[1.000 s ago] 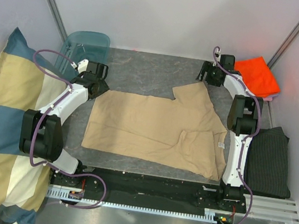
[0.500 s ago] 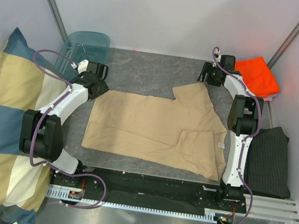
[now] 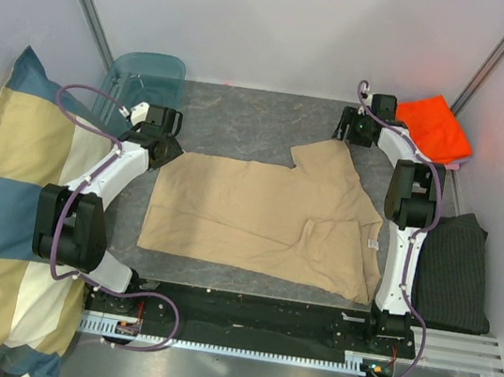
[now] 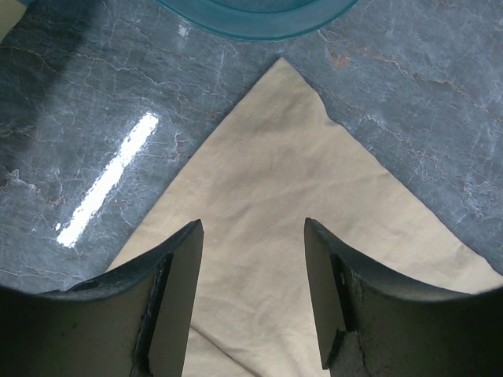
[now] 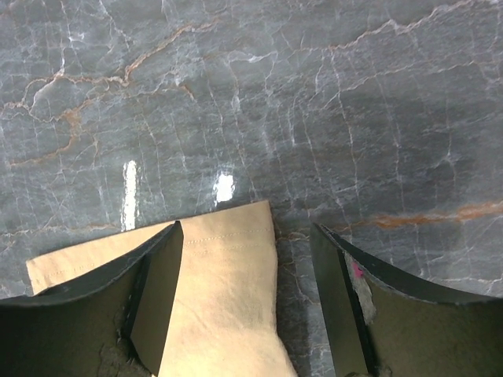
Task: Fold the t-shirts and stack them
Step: Grap the side of the flattened tshirt furthest away from the robot with both arms
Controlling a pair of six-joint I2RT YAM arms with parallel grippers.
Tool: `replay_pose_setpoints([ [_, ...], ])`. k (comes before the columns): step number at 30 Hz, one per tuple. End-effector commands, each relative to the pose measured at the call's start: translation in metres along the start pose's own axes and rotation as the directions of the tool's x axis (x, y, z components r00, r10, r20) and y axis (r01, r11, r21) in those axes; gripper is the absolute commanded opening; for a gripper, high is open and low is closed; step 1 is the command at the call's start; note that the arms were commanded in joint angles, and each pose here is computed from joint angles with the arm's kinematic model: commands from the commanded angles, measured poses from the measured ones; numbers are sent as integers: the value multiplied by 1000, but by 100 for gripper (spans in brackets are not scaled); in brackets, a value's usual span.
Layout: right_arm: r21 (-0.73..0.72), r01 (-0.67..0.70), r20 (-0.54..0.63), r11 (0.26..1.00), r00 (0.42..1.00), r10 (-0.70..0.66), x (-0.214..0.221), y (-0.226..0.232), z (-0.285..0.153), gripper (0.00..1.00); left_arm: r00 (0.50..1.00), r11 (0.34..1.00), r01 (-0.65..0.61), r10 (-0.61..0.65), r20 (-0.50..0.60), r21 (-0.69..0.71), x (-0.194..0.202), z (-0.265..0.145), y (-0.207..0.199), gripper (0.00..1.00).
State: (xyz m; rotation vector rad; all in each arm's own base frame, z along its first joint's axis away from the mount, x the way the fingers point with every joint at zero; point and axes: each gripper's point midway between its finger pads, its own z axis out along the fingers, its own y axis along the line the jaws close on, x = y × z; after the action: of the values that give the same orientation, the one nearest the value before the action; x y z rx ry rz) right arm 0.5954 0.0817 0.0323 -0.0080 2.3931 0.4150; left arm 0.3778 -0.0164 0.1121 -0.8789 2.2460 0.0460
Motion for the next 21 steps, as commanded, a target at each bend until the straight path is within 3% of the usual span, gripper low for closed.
replay_pose_setpoints([
  [1, 6, -43, -231, 999, 972, 43, 73, 6, -3, 74, 999, 1000, 23, -23, 36, -6, -9, -8, 5, 62],
  [9, 19, -27, -250, 999, 968, 31, 81, 8, -3, 68, 999, 1000, 23, -22, 38, -19, -7, -6, 9, 62],
  [21, 26, -25, -281, 999, 959, 31, 94, 2, 9, 14, 999, 998, 6, -3, 50, -60, -18, 10, 4, 62],
])
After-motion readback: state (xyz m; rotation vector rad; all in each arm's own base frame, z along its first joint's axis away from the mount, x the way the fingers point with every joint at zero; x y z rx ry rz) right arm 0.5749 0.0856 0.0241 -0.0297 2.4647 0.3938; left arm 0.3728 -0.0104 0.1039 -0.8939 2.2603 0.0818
